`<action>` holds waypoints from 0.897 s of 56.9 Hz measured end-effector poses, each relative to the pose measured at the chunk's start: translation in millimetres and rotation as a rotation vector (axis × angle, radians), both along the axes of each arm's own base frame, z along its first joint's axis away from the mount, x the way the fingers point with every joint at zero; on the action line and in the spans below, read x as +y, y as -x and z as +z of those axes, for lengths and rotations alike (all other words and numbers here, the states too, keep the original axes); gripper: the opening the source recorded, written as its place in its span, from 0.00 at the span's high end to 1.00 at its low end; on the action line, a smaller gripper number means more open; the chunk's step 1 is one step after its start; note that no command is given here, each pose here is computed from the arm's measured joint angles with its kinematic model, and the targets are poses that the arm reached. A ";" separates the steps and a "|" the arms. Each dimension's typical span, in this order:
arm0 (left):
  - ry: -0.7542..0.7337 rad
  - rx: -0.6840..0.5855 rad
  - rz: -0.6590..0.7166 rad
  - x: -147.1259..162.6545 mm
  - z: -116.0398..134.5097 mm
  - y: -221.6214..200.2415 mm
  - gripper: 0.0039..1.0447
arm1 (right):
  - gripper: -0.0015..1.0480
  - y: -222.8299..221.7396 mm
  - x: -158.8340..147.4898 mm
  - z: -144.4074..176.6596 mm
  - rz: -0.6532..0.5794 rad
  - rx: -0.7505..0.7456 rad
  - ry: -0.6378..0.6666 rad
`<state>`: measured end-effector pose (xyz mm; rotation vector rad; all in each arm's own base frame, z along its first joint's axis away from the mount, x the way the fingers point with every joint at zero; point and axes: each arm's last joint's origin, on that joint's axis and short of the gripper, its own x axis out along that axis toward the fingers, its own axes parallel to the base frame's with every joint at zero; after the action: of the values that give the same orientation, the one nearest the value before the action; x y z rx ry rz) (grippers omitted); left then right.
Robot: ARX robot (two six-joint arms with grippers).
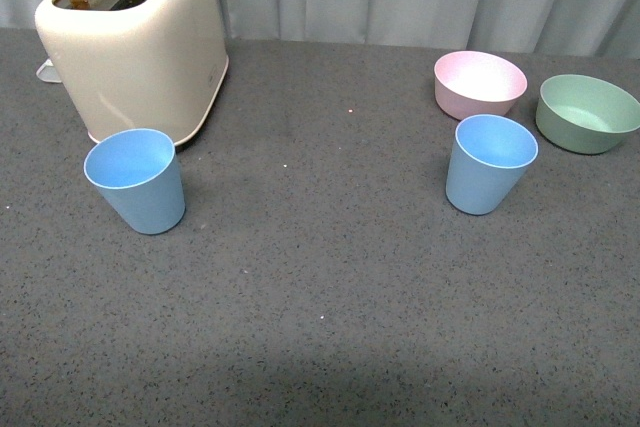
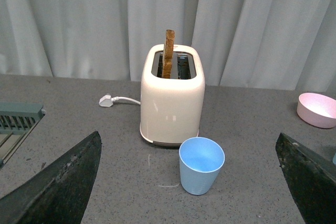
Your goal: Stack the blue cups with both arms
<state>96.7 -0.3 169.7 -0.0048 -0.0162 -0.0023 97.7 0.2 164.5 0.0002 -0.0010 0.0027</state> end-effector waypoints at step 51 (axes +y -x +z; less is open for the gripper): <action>0.000 0.000 0.000 0.0 0.0 0.0 0.06 | 0.09 0.0 0.0 0.0 0.000 0.000 0.000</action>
<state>96.7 -0.2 169.7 -0.0048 -0.0162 -0.0019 97.7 0.2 164.5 0.0002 -0.0010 0.0027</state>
